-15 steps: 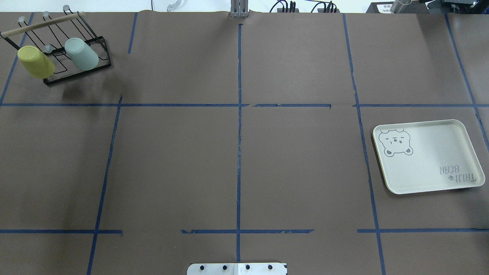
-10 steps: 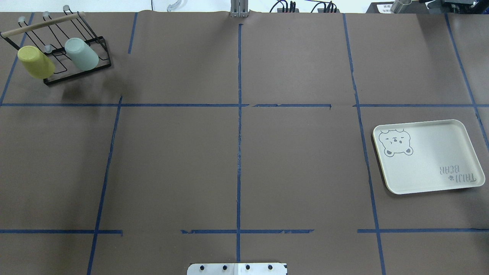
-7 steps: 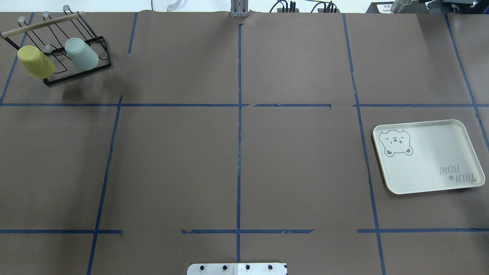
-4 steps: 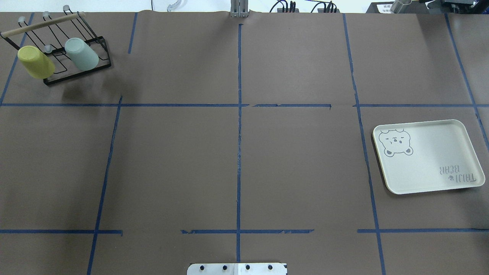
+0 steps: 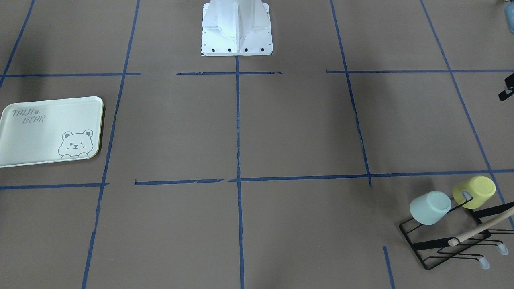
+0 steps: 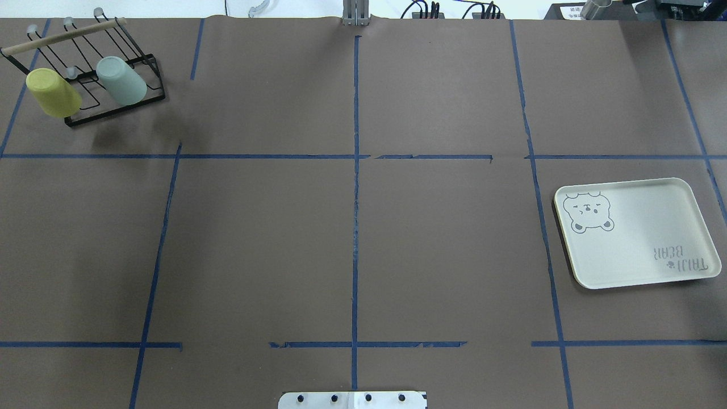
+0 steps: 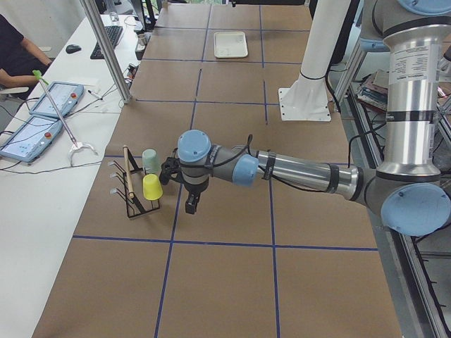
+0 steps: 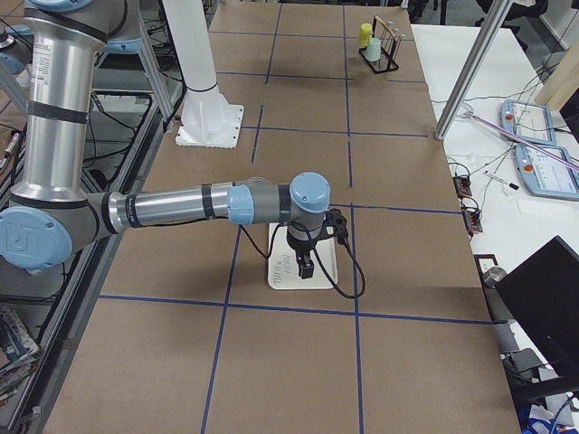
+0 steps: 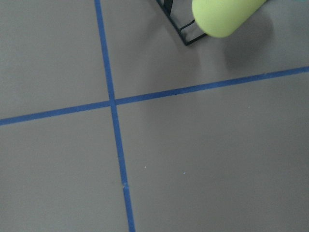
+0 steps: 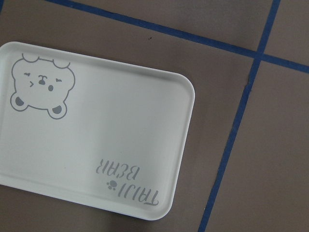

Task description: Left arm grabs green cup and hands to right arm on tray

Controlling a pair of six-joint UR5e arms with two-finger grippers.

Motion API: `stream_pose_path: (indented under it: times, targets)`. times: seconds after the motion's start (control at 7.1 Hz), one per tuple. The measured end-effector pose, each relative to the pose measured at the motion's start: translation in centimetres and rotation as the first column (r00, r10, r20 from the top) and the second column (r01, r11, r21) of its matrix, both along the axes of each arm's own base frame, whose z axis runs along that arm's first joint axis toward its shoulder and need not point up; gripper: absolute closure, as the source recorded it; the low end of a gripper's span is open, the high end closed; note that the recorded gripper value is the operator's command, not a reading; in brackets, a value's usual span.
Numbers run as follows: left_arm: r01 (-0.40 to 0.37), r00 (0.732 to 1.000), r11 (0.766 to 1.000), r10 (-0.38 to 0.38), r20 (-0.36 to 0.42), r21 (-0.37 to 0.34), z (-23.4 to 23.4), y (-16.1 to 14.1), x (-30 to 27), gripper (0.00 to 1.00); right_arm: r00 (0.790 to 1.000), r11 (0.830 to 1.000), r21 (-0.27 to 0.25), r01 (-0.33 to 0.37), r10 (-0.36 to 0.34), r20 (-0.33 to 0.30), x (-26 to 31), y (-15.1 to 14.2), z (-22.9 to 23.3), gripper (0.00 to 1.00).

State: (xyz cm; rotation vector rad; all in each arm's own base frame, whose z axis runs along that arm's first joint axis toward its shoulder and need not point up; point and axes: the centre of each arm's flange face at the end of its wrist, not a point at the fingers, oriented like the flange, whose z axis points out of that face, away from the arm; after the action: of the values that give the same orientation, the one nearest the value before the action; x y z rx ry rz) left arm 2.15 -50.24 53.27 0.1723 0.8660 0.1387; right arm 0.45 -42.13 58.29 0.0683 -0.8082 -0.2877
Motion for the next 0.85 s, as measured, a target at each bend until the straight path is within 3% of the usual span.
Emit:
stream_pose_path:
  times: [0.42,0.85]
  targets:
    - [0.059,0.998,0.997,-0.060,-0.035,-0.042,-9.7,-7.9,8.6,0.00,1.000,1.000,0.011,0.025,-0.025,-0.001,-0.9,0.0,0.0,0.00]
    - [0.166,0.984,0.979,-0.158,0.078,-0.118,-13.4,-15.9,17.9,0.00,0.999,0.999,0.037,0.034,-0.034,-0.002,-1.5,-0.2,0.8,0.00]
